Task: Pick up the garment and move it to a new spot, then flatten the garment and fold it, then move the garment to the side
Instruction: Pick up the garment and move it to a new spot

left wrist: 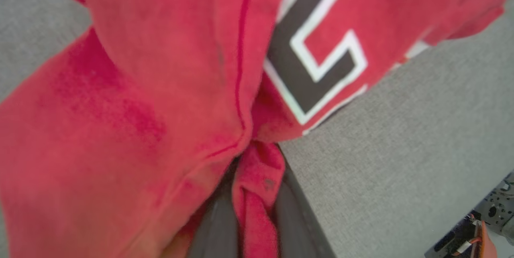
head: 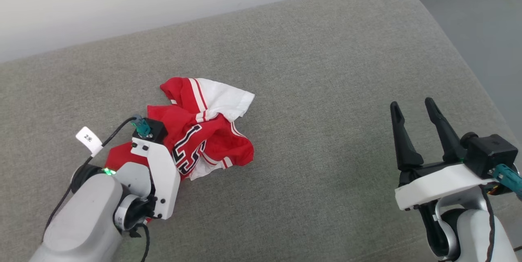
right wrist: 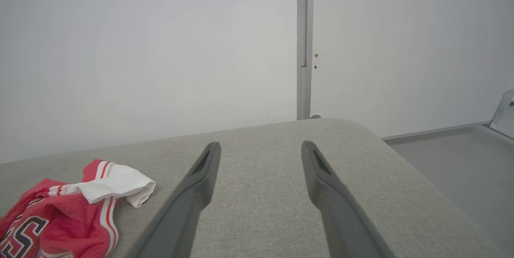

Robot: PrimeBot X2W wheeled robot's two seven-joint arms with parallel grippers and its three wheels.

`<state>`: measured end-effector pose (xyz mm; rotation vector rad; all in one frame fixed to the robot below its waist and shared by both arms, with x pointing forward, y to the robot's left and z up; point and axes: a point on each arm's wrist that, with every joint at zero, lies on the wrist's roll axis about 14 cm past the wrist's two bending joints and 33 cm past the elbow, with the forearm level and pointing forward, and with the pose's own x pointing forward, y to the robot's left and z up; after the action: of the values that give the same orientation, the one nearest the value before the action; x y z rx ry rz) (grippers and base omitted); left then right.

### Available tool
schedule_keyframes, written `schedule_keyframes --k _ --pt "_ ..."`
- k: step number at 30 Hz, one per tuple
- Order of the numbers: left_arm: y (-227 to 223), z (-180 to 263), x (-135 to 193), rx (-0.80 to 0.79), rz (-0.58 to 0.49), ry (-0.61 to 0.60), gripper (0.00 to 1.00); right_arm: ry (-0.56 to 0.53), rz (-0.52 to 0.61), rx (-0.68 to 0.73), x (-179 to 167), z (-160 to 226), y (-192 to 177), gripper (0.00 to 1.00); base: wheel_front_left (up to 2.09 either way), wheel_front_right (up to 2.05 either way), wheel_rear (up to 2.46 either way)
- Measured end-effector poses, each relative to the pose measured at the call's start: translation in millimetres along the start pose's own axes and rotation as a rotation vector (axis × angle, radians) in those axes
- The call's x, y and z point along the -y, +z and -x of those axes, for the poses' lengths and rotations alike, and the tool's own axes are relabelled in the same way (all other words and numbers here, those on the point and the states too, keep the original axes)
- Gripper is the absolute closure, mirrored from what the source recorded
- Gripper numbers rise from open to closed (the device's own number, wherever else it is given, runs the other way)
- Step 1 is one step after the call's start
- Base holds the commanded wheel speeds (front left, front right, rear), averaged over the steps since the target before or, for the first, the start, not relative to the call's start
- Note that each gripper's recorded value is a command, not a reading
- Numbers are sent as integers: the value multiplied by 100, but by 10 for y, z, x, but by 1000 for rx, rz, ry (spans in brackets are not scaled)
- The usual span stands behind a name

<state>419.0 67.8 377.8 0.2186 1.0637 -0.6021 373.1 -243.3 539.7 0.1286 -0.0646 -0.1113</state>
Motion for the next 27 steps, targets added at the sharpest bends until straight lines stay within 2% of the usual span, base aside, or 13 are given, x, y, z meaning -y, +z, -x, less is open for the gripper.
schedule_keyframes --k 3,4,5,10,14,20,27 --pt "-47 -19 15 -17 -1 -4 100 10 -5 -1 -33 -4 -4 0 0 0 0" --pt "-52 -21 22 -13 -12 -6 65 16 -6 0 -54 -6 -4 0 0 0 0" --pt "-60 -21 27 -10 -16 -5 0 22 -8 1 -77 -9 -2 0 0 0 0" --pt "-24 35 88 56 13 -31 0 51 -15 11 -175 -35 26 0 0 0 0" --pt "100 224 -72 175 68 6 0 86 -11 16 -284 -49 54 0 0 0 0" --pt "445 734 -287 486 128 61 0 139 2 30 -398 -59 108 0 0 0 0" --pt "498 1517 -618 858 141 230 0 181 28 54 -452 -51 153 0 0 0 0"
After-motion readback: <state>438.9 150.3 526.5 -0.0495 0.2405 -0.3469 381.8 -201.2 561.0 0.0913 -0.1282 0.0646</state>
